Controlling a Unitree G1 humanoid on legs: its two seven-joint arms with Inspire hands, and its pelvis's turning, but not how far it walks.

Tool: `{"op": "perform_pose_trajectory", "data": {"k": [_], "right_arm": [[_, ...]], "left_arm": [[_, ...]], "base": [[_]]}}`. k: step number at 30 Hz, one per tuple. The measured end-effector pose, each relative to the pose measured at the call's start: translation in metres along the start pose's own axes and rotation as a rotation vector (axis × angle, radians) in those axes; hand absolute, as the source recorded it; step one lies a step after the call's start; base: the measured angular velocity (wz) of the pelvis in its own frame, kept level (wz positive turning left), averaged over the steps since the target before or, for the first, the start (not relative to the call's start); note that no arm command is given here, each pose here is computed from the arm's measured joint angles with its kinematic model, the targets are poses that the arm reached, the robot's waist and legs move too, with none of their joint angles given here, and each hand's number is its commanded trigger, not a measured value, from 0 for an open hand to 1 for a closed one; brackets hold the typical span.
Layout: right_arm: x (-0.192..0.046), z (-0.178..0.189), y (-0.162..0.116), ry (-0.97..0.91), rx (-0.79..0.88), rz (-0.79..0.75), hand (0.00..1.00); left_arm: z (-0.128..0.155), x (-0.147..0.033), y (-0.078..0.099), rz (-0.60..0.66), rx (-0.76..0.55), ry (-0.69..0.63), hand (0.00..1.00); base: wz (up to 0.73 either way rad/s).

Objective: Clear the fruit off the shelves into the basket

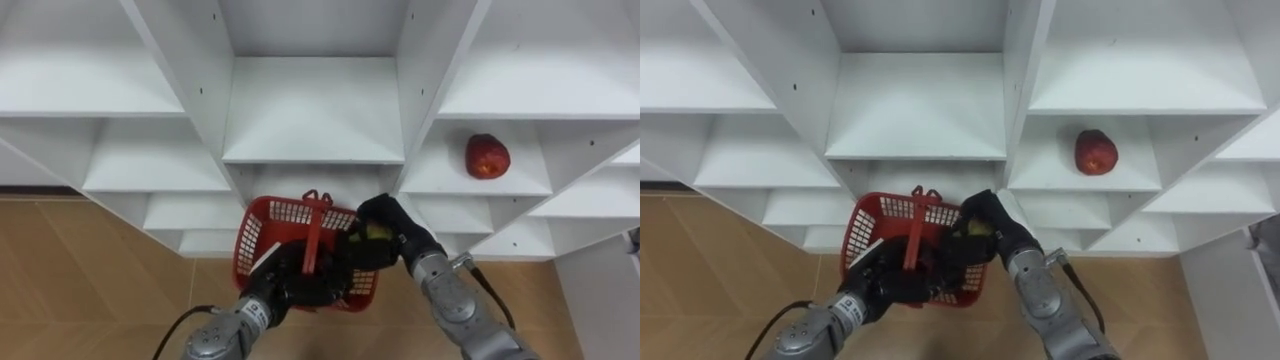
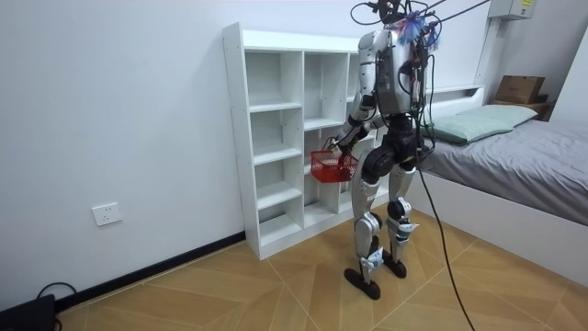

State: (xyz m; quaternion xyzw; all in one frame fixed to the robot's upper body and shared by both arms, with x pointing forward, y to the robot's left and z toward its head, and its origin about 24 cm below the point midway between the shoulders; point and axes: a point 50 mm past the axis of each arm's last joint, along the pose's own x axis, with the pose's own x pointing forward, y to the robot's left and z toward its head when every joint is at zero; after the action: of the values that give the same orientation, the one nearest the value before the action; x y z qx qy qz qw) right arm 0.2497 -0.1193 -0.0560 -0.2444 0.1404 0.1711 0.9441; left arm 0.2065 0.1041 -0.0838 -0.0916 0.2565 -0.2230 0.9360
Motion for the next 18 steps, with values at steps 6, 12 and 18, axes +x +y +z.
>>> {"op": "perform_pose_trajectory", "data": {"k": [6,12,18], "right_arm": [[-0.0002,-0.0004,0.0018,0.001,-0.009,0.001,1.0],[-0.0001,-0.0002,0.0018,0.0,-0.015,0.001,1.0],[0.0016,-0.0014,0.0012,0.006,-0.003,0.006,0.0]], "left_arm": [[-0.0004,0.0,0.0,-0.004,0.006,0.007,1.0],[-0.0003,0.0,-0.0002,-0.009,0.006,0.007,1.0],[-0.0003,0.0,-0.0001,-0.01,0.007,0.007,1.0]], "base": [[0.0],[0.0],[0.0]]}}
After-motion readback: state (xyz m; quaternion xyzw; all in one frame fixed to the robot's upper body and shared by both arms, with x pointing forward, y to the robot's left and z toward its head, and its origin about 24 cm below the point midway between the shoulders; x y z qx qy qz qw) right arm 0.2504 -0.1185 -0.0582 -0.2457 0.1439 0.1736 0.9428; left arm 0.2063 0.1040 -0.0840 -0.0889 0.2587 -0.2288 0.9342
